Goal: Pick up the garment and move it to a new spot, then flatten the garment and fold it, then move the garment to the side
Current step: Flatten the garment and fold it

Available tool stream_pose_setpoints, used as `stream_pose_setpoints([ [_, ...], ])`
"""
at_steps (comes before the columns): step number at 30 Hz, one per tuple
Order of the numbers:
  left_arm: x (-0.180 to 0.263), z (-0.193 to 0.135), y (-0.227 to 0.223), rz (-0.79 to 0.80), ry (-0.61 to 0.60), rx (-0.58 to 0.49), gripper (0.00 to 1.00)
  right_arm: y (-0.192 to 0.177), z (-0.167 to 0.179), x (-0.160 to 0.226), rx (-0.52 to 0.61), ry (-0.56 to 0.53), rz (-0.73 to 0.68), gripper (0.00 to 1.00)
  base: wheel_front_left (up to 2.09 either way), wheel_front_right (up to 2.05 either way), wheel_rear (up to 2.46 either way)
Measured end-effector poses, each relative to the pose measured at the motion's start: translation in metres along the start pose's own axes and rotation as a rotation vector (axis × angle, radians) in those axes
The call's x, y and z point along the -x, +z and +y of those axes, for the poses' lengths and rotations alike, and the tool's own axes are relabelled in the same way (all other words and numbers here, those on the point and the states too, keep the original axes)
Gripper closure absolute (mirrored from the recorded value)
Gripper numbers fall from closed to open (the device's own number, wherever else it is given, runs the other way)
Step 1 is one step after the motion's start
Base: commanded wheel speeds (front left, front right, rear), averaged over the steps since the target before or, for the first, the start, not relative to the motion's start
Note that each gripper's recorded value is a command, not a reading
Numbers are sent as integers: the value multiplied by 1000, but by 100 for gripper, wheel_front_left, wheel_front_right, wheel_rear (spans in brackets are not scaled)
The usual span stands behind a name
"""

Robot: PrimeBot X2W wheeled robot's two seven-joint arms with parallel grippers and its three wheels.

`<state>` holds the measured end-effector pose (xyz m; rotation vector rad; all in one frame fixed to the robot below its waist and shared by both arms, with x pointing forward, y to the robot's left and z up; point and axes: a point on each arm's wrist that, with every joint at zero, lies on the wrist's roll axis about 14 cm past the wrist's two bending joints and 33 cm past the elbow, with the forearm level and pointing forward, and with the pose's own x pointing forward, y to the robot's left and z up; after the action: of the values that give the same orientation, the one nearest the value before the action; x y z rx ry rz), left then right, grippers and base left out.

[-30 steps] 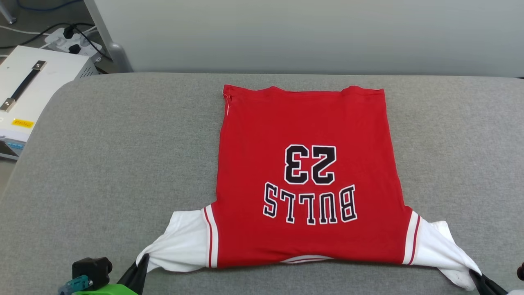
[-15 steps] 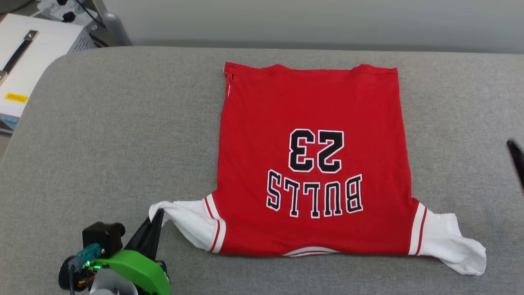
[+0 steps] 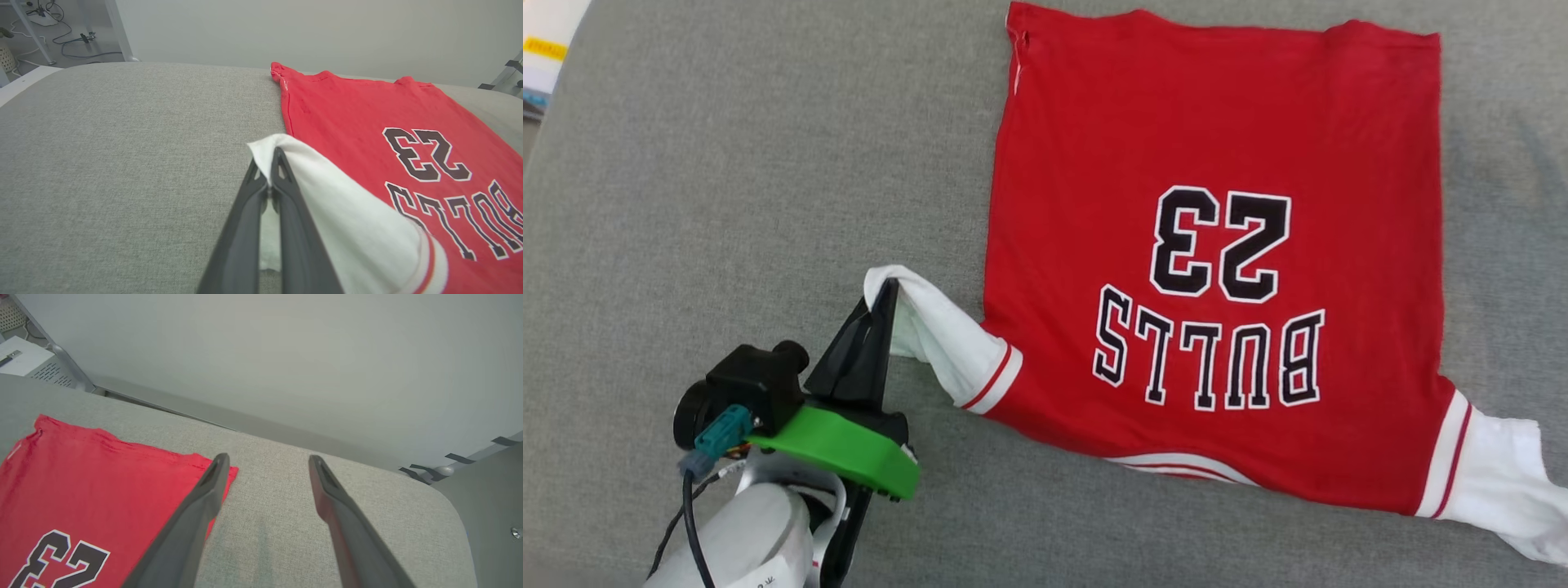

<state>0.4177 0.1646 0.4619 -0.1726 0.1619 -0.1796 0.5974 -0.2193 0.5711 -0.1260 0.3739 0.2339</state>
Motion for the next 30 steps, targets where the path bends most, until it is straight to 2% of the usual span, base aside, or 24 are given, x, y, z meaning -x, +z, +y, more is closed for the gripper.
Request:
stream_pose_setpoints([
  [4, -10, 3, -5, -1, 10, 5, 100, -42, 17, -40, -24, 64, 290, 0, 0, 0, 0],
  [9, -22, 6, -12, -1, 13, -4, 100, -78, 24, -76, -31, 74, 502, 0, 0, 0, 0],
  [14, -28, 13, -23, 13, 26, -6, 100, -111, 32, -106, -40, 72, 603, 0, 0, 0, 0],
  [18, -30, 18, -32, 31, 36, -17, 100, -146, 51, -125, -43, 107, 678, 0, 0, 0, 0],
  [22, -30, 27, -38, 44, 59, -18, 100, -179, 60, -131, -43, 123, 751, 0, 0, 0, 0],
  [25, -29, 31, -39, 47, 68, -23, 100, -184, 60, -133, -45, 124, 761, 0, 0, 0, 0],
  [26, -29, 32, -39, 46, 68, -22, 100, -183, 60, -132, -44, 124, 760, 80, 0, 0, 0],
  [27, -29, 32, -38, 44, 68, -22, 100, -182, 60, -131, -39, 124, 757, 100, 0, 0, 0],
  [30, -29, 35, -37, 40, 72, -29, 100, -178, 62, -129, -27, 128, 737, 100, 0, 0, 0],
])
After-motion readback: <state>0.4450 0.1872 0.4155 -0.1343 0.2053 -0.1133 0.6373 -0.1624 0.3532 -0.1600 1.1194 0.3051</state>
